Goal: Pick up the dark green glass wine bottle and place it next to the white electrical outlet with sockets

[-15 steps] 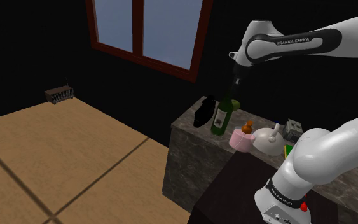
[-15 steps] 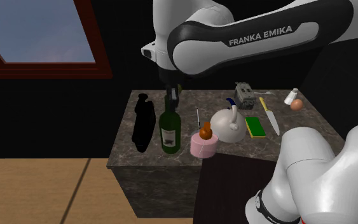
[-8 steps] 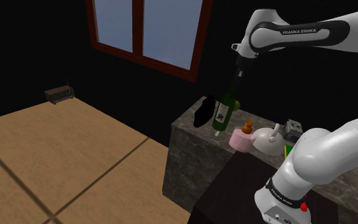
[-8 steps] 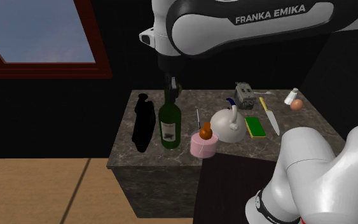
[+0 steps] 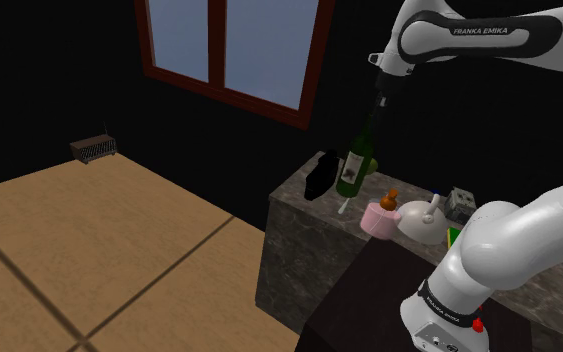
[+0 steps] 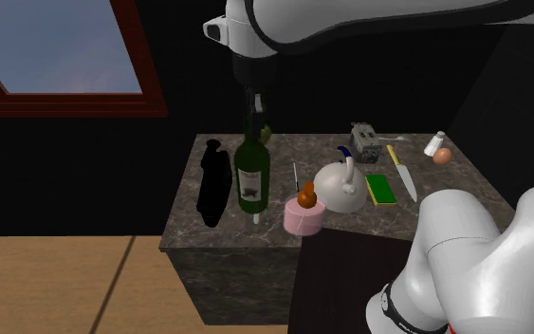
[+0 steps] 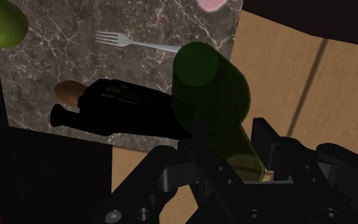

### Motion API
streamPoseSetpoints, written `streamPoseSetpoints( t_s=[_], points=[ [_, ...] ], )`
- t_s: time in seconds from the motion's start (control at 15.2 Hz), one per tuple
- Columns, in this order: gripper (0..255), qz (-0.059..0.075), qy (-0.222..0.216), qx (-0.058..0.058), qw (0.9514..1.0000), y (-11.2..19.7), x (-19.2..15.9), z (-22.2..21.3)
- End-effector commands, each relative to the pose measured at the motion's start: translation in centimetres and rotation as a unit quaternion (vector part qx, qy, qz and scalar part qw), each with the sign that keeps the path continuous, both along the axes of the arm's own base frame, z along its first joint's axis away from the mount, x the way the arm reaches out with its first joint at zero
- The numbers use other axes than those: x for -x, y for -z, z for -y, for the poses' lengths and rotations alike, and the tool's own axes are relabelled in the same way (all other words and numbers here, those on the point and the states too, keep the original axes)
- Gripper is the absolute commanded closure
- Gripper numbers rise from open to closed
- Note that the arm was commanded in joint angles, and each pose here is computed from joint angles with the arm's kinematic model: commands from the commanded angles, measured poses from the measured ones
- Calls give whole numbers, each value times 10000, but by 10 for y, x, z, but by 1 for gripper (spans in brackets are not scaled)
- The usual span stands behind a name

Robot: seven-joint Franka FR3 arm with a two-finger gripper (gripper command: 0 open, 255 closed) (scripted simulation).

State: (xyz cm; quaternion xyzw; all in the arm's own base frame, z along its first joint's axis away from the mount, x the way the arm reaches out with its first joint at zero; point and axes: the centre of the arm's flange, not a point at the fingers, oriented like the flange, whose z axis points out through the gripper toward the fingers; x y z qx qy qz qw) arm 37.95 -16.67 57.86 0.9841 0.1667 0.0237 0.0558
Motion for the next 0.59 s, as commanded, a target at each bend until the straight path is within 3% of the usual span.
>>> streamPoseSetpoints(
  t_s=[0.0,0.53],
  points=[
    [255,1,-1,1,10000,-12,1,0],
    [255,1,-1,1,10000,-54,1,0]
  ],
)
